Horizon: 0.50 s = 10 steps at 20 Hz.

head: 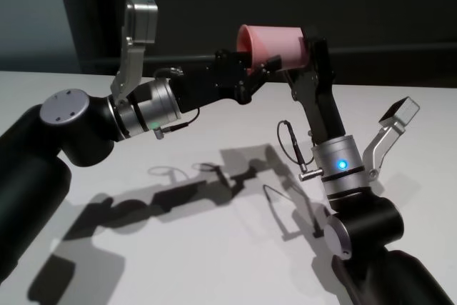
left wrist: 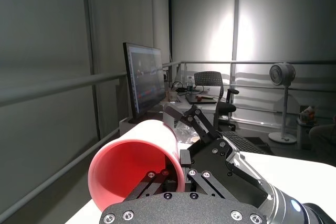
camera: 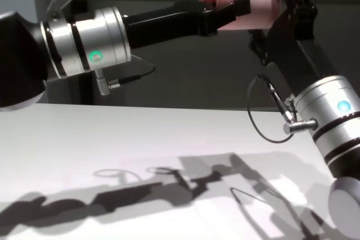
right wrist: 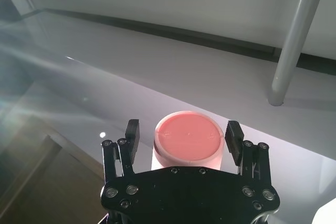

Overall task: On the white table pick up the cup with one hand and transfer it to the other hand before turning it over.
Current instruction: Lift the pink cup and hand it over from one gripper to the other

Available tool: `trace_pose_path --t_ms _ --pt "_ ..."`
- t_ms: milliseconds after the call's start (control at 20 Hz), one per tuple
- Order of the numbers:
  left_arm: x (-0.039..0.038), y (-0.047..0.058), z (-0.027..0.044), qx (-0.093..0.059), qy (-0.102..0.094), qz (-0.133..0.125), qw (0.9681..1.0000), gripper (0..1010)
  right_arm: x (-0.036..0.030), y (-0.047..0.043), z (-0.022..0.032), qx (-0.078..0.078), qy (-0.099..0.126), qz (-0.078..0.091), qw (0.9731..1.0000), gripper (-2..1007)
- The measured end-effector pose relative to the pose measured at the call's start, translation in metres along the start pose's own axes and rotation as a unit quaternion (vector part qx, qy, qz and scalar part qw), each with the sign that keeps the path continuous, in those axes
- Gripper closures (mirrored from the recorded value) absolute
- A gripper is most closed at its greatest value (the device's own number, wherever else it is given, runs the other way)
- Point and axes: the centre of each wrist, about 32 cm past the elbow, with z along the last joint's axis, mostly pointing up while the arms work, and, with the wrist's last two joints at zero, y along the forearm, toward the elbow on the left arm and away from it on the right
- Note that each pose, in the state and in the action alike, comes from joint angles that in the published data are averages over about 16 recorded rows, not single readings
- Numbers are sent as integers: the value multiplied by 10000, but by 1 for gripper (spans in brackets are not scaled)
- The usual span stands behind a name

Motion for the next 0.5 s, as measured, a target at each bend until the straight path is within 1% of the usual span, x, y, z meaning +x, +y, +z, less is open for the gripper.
trace_pose_path --t_ms 500 --pt "0 0 0 0 0 0 10000 961 -1 24 -31 -61 22 29 10000 1"
